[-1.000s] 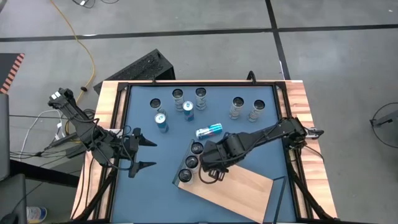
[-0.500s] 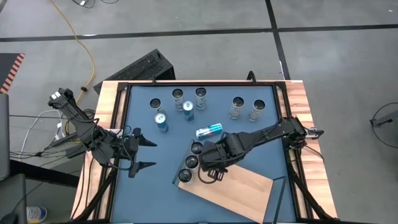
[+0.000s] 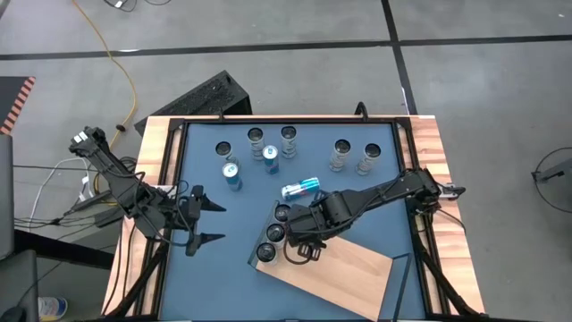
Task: Place canned beverage on shelf
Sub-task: Put the bottom white yellow soda can on the shelf
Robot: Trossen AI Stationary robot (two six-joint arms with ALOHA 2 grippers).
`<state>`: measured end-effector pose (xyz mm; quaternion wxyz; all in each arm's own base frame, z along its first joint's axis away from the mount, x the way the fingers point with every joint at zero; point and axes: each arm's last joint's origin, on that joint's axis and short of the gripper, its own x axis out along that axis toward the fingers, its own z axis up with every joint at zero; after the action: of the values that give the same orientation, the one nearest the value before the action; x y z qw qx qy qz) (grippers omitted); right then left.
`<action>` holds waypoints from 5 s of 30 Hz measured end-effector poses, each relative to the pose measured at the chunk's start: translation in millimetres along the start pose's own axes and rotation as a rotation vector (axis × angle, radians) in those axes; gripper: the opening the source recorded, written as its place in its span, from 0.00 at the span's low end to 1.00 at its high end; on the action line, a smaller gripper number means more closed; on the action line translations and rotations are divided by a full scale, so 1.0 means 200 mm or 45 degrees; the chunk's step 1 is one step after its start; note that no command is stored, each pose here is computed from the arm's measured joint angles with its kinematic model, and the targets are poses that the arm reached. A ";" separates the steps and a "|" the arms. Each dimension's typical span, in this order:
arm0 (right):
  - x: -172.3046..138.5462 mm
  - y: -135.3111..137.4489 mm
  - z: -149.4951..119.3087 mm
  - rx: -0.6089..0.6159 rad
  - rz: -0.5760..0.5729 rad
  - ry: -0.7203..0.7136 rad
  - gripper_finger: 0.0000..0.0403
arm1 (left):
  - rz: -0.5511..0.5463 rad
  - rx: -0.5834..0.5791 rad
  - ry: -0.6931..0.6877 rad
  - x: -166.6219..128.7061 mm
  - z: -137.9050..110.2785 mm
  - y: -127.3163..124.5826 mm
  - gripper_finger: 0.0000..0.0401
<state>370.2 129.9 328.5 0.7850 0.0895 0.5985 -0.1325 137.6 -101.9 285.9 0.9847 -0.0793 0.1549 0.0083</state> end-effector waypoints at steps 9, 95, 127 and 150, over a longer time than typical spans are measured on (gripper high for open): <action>-0.01 0.00 0.00 0.044 0.001 -0.005 0.86 | -0.006 -0.006 -0.008 0.00 0.00 0.00 0.87; 0.50 -0.28 -0.89 0.609 -0.063 -1.143 0.00 | -0.006 -0.054 -0.103 -0.01 0.04 -0.02 0.87; 0.70 -0.08 -0.74 0.554 0.098 -1.171 0.00 | -0.001 -0.041 -0.104 -0.01 0.04 -0.02 0.87; 0.64 -0.03 -0.69 0.551 0.243 -1.137 0.00 | -0.004 -0.036 -0.098 -0.01 0.04 -0.02 0.87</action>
<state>274.8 153.1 168.0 0.9364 0.2391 0.1524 -0.2067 139.0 -103.8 293.9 0.9887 -0.0932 0.1165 0.0121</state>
